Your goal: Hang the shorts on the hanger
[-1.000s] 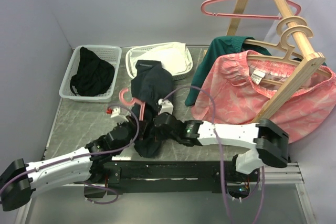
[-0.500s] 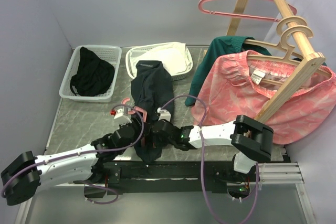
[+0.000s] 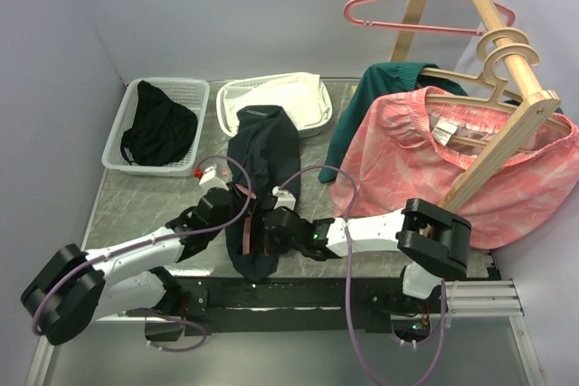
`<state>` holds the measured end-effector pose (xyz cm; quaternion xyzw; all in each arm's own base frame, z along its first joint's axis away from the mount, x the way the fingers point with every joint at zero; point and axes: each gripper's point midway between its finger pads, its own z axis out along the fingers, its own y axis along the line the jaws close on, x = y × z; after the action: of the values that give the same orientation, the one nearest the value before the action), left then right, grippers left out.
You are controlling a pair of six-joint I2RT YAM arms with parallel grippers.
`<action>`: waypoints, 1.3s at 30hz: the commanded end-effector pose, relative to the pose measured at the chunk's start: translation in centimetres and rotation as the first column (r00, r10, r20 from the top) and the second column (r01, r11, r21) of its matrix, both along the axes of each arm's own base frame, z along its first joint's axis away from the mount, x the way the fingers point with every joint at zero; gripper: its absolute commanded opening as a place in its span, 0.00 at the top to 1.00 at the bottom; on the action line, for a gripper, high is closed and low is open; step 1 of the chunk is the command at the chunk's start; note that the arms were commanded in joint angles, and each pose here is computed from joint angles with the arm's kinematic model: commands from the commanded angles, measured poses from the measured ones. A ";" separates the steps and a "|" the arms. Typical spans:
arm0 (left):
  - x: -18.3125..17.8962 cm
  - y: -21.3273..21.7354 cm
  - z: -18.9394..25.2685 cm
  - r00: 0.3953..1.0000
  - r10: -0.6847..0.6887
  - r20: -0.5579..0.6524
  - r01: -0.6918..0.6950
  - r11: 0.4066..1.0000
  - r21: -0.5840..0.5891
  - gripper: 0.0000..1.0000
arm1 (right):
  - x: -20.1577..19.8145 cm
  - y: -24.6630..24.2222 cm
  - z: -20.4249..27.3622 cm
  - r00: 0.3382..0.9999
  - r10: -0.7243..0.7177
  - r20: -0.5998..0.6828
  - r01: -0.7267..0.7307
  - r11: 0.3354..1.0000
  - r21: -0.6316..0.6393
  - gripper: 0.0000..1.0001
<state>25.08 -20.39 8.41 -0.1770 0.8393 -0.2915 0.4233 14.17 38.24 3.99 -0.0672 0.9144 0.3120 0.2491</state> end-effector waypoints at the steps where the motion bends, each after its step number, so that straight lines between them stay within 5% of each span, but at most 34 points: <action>1: 0.3 -2.3 1.4 0.996 -0.087 0.006 0.087 0.995 -0.037 0.67 | 0.2 -0.3 1.0 1.000 -0.013 0.021 0.013 1.000 0.010 1.00; 7: 0.0 -2.4 1.2 0.994 -0.107 0.011 0.107 0.994 -0.036 0.75 | 0.5 -0.5 1.4 0.999 -0.022 0.033 0.021 1.000 0.013 1.00; 18: -0.8 -4.5 -0.5 0.976 -0.211 -0.059 0.208 0.977 -0.056 0.67 | 1.1 -1.1 2.1 0.997 -0.046 0.055 0.046 0.999 0.008 1.00; 20: -0.9 -4.9 -0.5 0.972 -0.225 -0.070 0.220 0.973 -0.066 0.70 | 1.1 -1.2 2.1 0.997 -0.048 0.056 0.047 0.999 0.008 1.00; 24: -0.7 -5.0 1.1 0.973 -0.224 -0.050 0.220 0.973 -0.073 0.99 | 1.2 -1.5 2.3 0.996 -0.055 0.064 0.056 0.998 -0.002 1.00; 28: -0.8 -3.2 2.5 0.973 -0.223 -0.055 0.227 0.972 0.058 0.99 | 1.8 -1.8 3.6 0.993 -0.062 0.100 0.063 0.998 -0.006 1.00; 32: -0.9 -1.1 4.9 0.974 -0.215 -0.074 0.226 0.951 0.213 0.99 | 2.6 -3.3 7.7 0.977 -0.039 0.212 0.048 0.998 -0.036 0.66; 35: -1.8 -0.2 6.6 0.963 -0.259 -0.071 0.268 0.927 0.262 0.99 | 3.8 -4.3 12.0 0.947 -0.055 0.315 0.066 0.998 -0.024 0.49; 39: -3.1 0.7 9.2 0.946 -0.315 -0.079 0.324 0.897 0.299 0.99 | 6.6 -5.3 16.5 0.926 -0.080 0.369 0.066 0.997 0.051 0.46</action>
<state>23.26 -21.48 14.96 -0.0225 0.8913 -0.2503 0.3775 17.23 34.80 15.30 -0.0885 0.8737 0.3030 0.3701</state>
